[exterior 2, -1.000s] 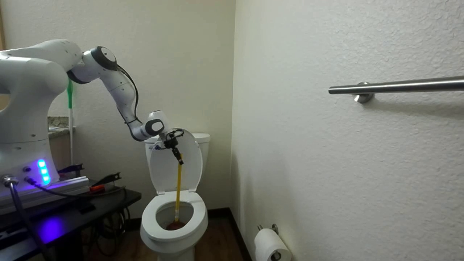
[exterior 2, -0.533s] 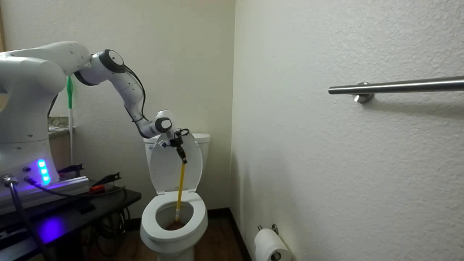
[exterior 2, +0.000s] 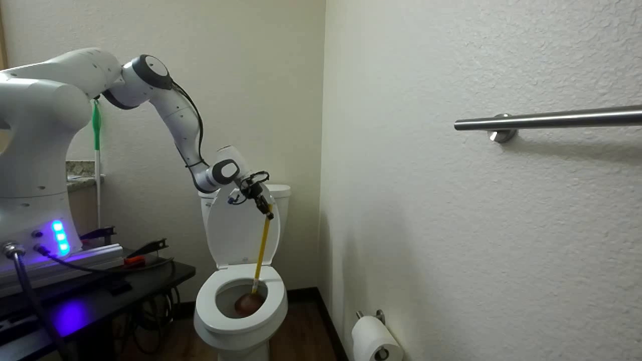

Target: Use the plunger to plunge the toilet.

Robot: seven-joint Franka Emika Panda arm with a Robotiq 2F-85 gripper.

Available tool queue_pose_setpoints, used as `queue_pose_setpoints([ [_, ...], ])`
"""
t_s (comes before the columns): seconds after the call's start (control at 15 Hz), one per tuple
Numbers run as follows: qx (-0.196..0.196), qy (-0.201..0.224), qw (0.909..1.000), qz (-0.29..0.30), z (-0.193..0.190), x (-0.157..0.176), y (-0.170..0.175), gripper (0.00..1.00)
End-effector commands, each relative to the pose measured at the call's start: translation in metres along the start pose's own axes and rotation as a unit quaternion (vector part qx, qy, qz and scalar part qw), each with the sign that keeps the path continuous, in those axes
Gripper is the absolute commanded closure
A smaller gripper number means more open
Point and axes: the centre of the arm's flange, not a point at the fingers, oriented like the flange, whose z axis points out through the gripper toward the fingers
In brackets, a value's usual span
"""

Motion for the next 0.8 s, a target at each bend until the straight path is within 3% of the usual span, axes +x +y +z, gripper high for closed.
queue_pose_setpoints([
  [0.0, 0.015, 0.059, 0.9962, 0.063, -0.064, 0.006, 0.051, 0.94],
  [0.13, 0.017, 0.080, 0.9930, 0.085, -0.076, 0.004, 0.062, 0.94],
  [0.27, 0.022, 0.066, 0.9939, 0.086, -0.071, -0.013, 0.058, 0.94],
  [0.53, 0.034, 0.002, 0.9991, 0.026, -0.034, -0.054, -0.003, 0.94],
  [0.73, 0.021, -0.064, 0.9972, -0.031, -0.002, -0.077, -0.037, 0.94],
])
